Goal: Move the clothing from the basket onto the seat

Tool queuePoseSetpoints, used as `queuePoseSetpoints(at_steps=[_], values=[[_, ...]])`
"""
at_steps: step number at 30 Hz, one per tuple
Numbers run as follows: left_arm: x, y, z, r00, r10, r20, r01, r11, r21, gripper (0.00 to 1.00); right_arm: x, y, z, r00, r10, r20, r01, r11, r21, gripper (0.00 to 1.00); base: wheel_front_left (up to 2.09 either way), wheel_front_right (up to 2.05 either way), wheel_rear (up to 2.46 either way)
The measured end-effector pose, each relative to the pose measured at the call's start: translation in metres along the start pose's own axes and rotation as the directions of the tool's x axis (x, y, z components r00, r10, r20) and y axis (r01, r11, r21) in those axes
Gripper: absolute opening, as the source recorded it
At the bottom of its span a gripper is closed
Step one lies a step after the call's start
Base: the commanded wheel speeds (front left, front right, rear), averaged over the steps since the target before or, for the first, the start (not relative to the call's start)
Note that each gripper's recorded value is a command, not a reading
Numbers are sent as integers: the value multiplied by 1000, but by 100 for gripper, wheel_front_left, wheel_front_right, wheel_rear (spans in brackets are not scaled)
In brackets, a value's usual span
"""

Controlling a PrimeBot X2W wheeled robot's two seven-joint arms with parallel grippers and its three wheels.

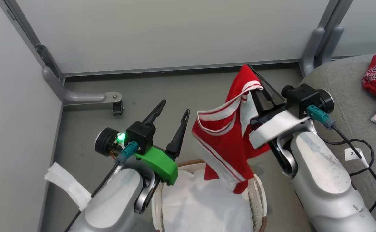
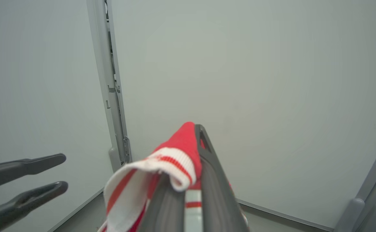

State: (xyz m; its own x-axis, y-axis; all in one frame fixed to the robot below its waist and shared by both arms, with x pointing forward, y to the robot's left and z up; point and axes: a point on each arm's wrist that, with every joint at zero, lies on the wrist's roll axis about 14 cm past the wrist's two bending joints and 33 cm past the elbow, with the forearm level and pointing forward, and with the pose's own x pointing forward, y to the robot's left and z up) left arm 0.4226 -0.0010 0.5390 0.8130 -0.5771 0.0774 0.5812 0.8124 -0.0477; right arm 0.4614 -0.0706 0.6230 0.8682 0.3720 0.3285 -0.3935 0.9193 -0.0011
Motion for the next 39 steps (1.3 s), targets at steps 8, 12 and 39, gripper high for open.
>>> queuePoseSetpoints(at_steps=[8, 12, 39], values=[[-11, -9, -32, 998, -13, -56, 9, 997, -81, 100, -5, -26, -3, 997, -71, -5, 71, 997, -20, 0, 0, 0, 0], [-5, -17, -35, 998, -42, -54, 37, 995, -89, 100, -10, -43, -4, 993, -118, -6, 117, 993, -25, 0, 0, 0, 0], [65, -164, -73, 846, -532, -29, 521, 838, -162, 100, -132, -233, 44, 780, -623, 58, 605, 727, -324, 0, 0, 0, 0]])
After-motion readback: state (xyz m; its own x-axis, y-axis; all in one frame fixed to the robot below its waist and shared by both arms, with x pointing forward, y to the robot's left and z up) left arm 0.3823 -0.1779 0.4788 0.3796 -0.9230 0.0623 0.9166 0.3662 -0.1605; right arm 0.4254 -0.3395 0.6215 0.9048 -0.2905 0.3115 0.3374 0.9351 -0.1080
